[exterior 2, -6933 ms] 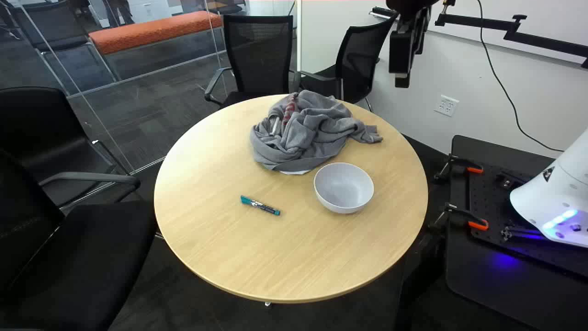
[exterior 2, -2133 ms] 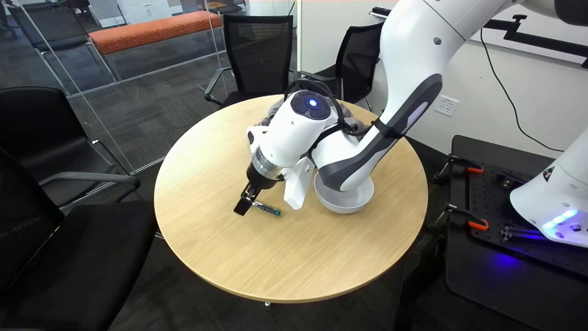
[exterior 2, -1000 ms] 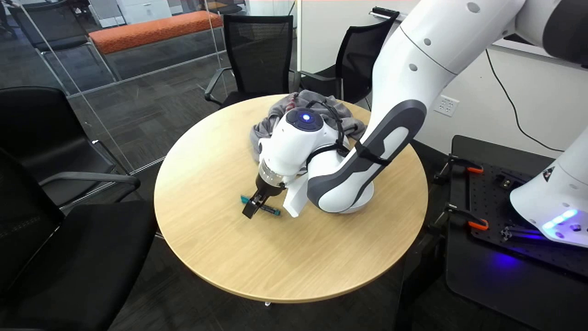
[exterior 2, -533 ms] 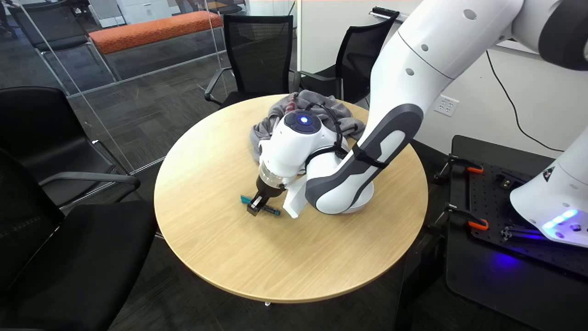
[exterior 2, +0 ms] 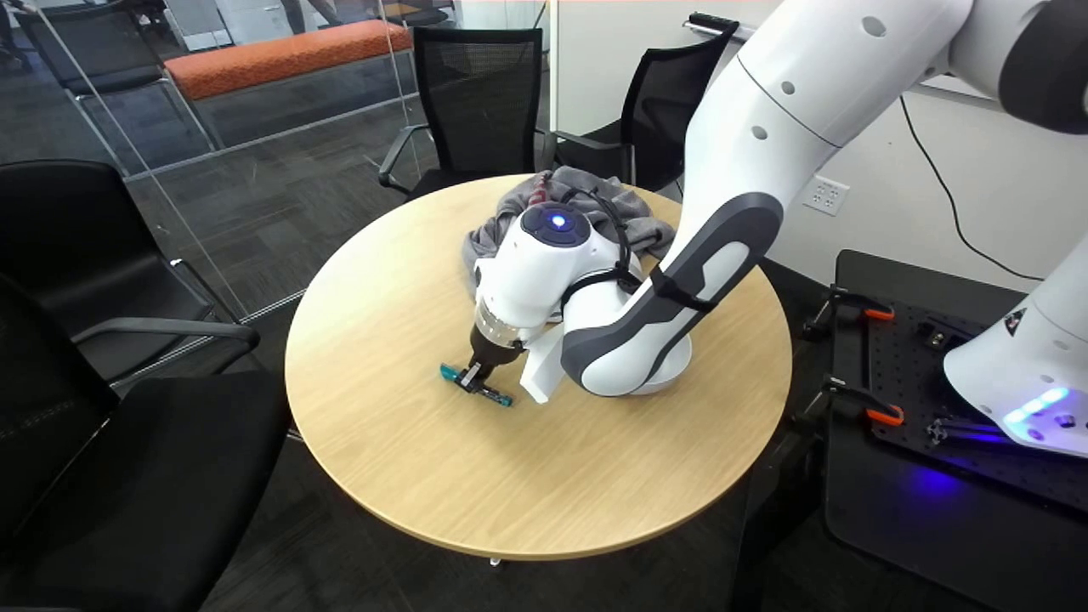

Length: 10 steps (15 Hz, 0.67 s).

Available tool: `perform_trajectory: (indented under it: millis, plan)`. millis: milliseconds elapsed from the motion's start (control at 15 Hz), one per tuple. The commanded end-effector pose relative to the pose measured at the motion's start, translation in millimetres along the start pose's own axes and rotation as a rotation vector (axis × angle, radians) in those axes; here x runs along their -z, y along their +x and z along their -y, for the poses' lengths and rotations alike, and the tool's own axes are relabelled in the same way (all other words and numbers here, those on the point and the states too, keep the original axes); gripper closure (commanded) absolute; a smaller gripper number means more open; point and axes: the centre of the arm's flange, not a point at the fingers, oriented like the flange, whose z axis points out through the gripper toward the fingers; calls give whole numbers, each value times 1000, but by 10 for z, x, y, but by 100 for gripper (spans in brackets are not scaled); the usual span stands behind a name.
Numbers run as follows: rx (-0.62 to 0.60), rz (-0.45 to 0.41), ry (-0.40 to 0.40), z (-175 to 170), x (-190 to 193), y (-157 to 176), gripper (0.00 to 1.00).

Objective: Move the marker from left to right.

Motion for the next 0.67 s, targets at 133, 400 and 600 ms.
perform_trajectory:
  millis: [133, 400, 600]
  plan:
    - [19, 1, -25, 125, 232, 79, 95]
    - [10, -11, -70, 145, 614, 113, 95]
    - [-17, -20, -112, 118, 962, 172, 95]
